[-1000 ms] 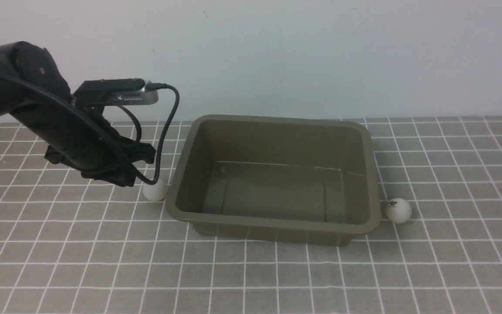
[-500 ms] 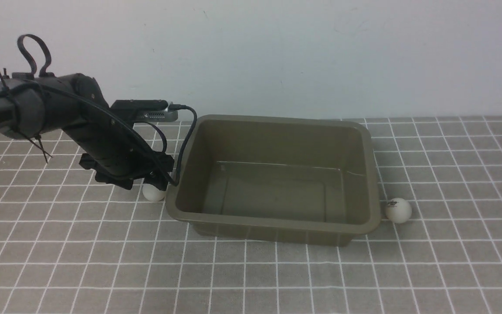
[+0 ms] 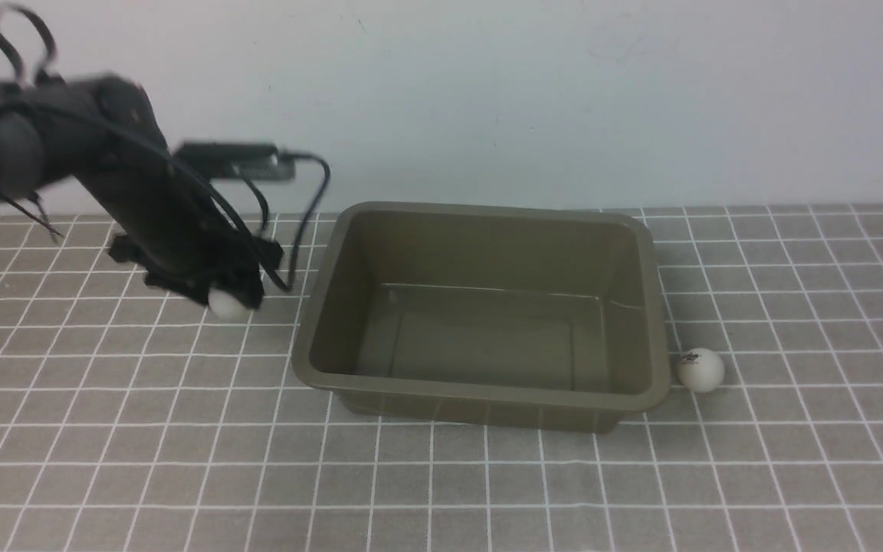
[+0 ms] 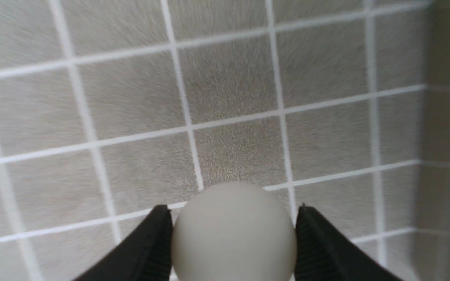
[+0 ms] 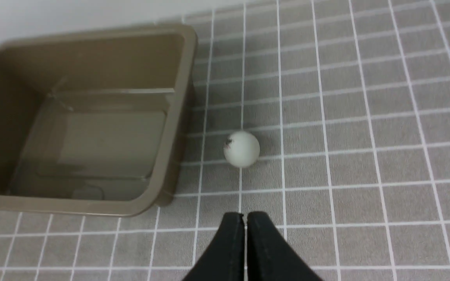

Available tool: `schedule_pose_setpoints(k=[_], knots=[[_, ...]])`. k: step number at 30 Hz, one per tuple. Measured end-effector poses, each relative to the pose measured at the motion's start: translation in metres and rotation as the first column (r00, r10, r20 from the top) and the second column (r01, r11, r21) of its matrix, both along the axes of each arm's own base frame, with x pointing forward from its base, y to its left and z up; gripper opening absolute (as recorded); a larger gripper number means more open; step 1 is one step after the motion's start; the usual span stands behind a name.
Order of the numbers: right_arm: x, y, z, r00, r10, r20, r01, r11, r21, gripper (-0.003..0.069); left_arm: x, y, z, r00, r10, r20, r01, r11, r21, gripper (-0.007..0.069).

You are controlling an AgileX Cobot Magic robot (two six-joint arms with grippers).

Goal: Put the table tennis balls into the box on the grey coffee tablecloth.
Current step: 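Reach for and grasp a ping pong ball on the table beside the basket, then drop the ball into the bin, then reach for and grasp a ping pong ball on the table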

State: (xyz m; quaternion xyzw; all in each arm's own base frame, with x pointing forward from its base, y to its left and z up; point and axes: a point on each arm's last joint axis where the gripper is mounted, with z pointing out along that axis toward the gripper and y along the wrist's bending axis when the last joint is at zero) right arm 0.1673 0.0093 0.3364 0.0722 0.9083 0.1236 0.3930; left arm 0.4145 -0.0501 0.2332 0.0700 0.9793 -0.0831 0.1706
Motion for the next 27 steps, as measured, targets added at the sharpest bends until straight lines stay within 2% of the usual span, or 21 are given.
schedule_pose_setpoints(k=[3, 6, 9, 14, 16, 17, 18, 20, 22, 25, 26, 27], knots=[[0.031, -0.001, -0.005, 0.998, 0.024, -0.057, -0.024, 1.0, -0.001, 0.0028, -0.007, -0.009, 0.039, 0.997, -0.033, 0.077, 0.038, 0.998, -0.055, 0.0353], [0.067, -0.002, -0.019, 0.992, 0.031, -0.126, -0.031, 1.0, 0.004, 0.0077, -0.014, -0.035, 0.059, 0.976, -0.151, 0.154, 0.168, 0.98, -0.105, 0.0353], [0.104, -0.001, -0.043, 0.974, 0.047, -0.223, -0.048, 0.999, 0.003, 0.016, -0.016, -0.067, 0.051, 0.95, -0.269, 0.157, 0.289, 0.95, -0.117, 0.0353], [0.145, 0.017, -0.074, 0.949, 0.109, -0.296, -0.122, 0.992, -0.028, 0.033, -0.013, -0.103, 0.011, 0.933, -0.351, 0.08, 0.359, 0.925, -0.127, 0.0355], [0.161, 0.027, -0.087, 0.942, 0.133, -0.307, -0.155, 0.987, -0.049, 0.0393, -0.012, -0.111, 0.0, 0.929, -0.366, 0.056, 0.37, 0.92, -0.128, 0.0386], [0.162, 0.028, -0.09, 0.94, 0.136, -0.314, -0.159, 0.986, -0.05, 0.04, -0.012, -0.112, -0.003, 0.928, -0.368, 0.052, 0.372, 0.919, -0.128, 0.0398], [0.172, 0.033, -0.099, 0.936, 0.146, -0.322, -0.173, 0.983, -0.057, 0.044, -0.01, -0.114, -0.007, 0.927, -0.372, 0.043, 0.374, 0.918, -0.129, 0.0441], [0.185, 0.038, -0.113, 0.93, 0.148, -0.336, -0.177, 0.983, -0.056, 0.0483, -0.008, -0.115, -0.005, 0.928, -0.371, 0.042, 0.373, 0.919, -0.131, 0.051], [0.197, 0.04, -0.128, 0.919, 0.14, -0.369, -0.17, 0.984, -0.048, 0.0507, -0.005, -0.112, 0.007, 0.934, -0.354, 0.04, 0.356, 0.924, -0.141, 0.0545], [0.205, 0.04, -0.141, 0.909, 0.137, -0.394, -0.168, 0.985, -0.043, 0.0514, -0.003, -0.104, 0.029, 0.947, -0.321, 0.033, 0.322, 0.936, -0.142, 0.053], [0.208, 0.041, -0.153, 0.898, 0.134, -0.42, -0.165, 0.985, -0.04, 0.0516, -0.003, -0.096, 0.048, 0.956, -0.29, 0.043, 0.293, 0.948, -0.122, 0.0451], [0.209, 0.041, -0.157, 0.894, 0.133, -0.428, -0.165, 0.986, -0.039, 0.0516, -0.004, -0.09, 0.058, 0.96, -0.276, 0.042, 0.279, 0.954, -0.108, 0.0416]])
